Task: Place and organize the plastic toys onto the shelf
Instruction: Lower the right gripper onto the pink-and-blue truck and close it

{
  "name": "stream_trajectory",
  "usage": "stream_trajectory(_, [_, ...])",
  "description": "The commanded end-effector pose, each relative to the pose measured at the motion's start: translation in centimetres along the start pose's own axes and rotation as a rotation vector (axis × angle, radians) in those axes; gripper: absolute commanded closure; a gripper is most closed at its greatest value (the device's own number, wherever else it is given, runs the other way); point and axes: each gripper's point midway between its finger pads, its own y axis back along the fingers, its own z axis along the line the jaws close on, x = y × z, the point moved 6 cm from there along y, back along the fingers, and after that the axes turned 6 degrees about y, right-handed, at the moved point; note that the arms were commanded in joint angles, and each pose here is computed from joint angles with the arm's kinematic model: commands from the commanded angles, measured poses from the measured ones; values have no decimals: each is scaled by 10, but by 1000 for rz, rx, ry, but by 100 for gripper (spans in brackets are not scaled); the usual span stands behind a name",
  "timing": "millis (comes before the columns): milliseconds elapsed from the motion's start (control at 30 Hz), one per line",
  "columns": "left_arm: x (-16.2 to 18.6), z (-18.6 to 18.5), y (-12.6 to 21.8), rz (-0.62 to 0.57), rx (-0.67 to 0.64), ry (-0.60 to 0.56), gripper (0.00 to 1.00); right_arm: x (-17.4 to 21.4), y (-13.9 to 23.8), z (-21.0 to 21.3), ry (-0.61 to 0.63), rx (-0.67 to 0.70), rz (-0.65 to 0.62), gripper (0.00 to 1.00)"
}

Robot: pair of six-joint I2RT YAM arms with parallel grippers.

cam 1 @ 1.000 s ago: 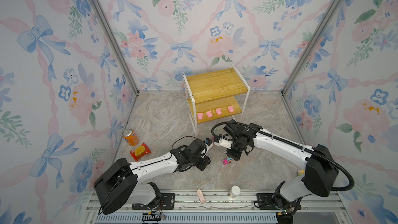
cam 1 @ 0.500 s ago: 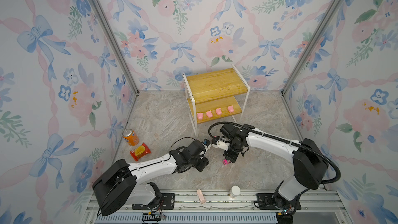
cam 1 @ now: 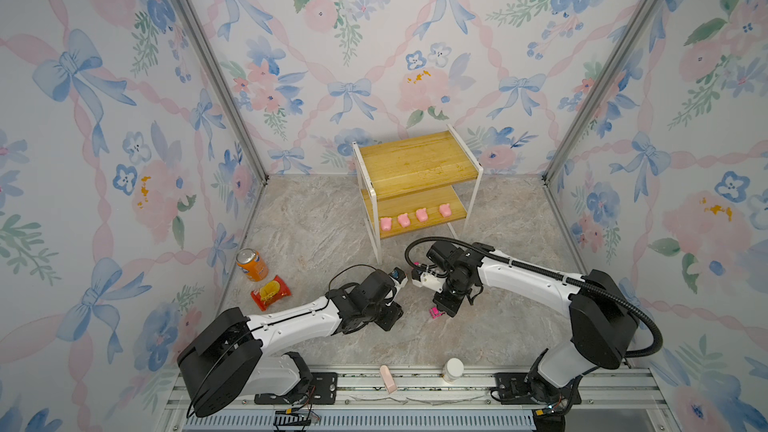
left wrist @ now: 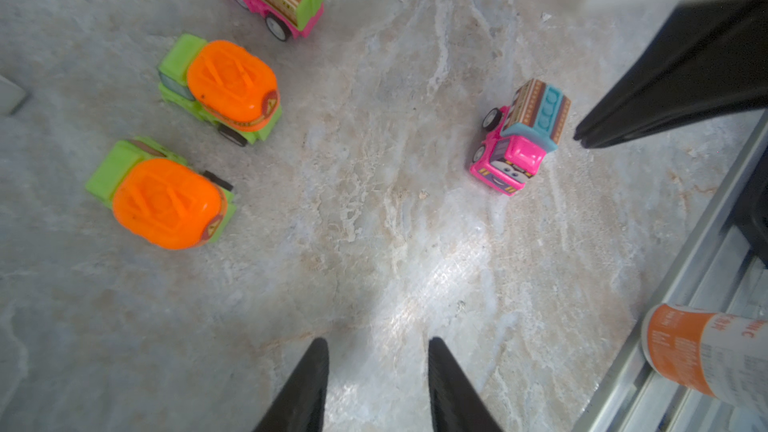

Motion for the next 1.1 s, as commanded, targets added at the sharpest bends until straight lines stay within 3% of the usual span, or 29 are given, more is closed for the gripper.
stream_trajectory(0, [3,5,2,3,-20,23,59,5,-14,0,-23,14,41,100])
stream_trajectory(367, [4,6,1,5,-22,24,59,6,-17,-4,-29,35,64,100])
stream_trajectory(667, [5,7,1,4,-24,24,59,-5,19,1,-3,73,-53,100])
stream_trajectory(1067, [4,7,5,-10,-25,23,59,-1,-27,-7,-29,42,72,100])
